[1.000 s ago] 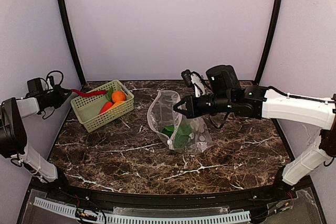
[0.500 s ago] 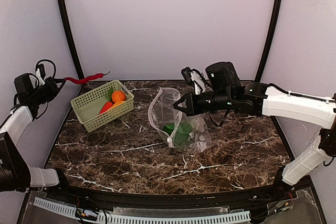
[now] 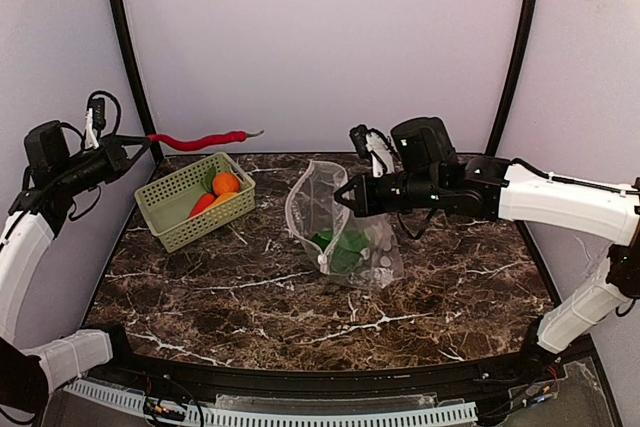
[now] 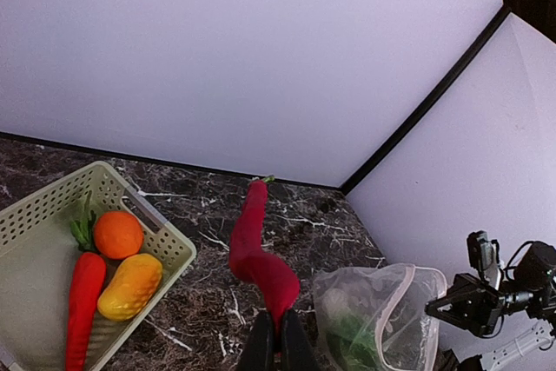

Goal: Place the food in the zip-top bag and seal the zipper
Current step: Place the fake vegetable in the zipper food storage bag.

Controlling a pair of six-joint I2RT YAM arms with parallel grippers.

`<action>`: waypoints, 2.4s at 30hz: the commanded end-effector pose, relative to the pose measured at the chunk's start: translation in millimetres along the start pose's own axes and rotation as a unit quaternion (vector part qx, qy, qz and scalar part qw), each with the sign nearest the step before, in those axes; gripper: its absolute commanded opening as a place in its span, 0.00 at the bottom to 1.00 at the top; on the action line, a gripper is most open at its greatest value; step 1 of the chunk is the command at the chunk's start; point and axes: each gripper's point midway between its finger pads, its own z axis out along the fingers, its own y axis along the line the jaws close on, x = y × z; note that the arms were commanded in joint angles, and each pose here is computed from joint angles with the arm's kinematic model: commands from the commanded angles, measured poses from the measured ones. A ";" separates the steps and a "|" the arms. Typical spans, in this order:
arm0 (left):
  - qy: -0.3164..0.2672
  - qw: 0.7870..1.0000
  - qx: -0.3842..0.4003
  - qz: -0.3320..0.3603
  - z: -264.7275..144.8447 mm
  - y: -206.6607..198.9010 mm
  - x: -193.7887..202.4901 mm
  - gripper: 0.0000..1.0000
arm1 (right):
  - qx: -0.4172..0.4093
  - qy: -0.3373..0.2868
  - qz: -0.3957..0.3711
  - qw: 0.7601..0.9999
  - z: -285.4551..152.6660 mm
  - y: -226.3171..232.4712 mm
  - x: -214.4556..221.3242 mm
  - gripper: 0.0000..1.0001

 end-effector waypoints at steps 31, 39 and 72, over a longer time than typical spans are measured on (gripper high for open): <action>0.180 0.958 0.215 0.064 -8.3 -169.2 43.2 0.01 | 0.029 -0.034 0.015 0.999 -8.1 -18.5 -18.6 0.00; 0.181 0.962 0.159 0.128 -18.9 -160.9 35.0 0.01 | 0.034 -0.037 0.017 0.999 -14.3 -24.9 -18.4 0.00; 0.283 0.929 0.204 0.121 48.4 -188.5 120.8 0.01 | -0.024 -0.031 0.018 0.999 -3.6 -3.3 -23.8 0.00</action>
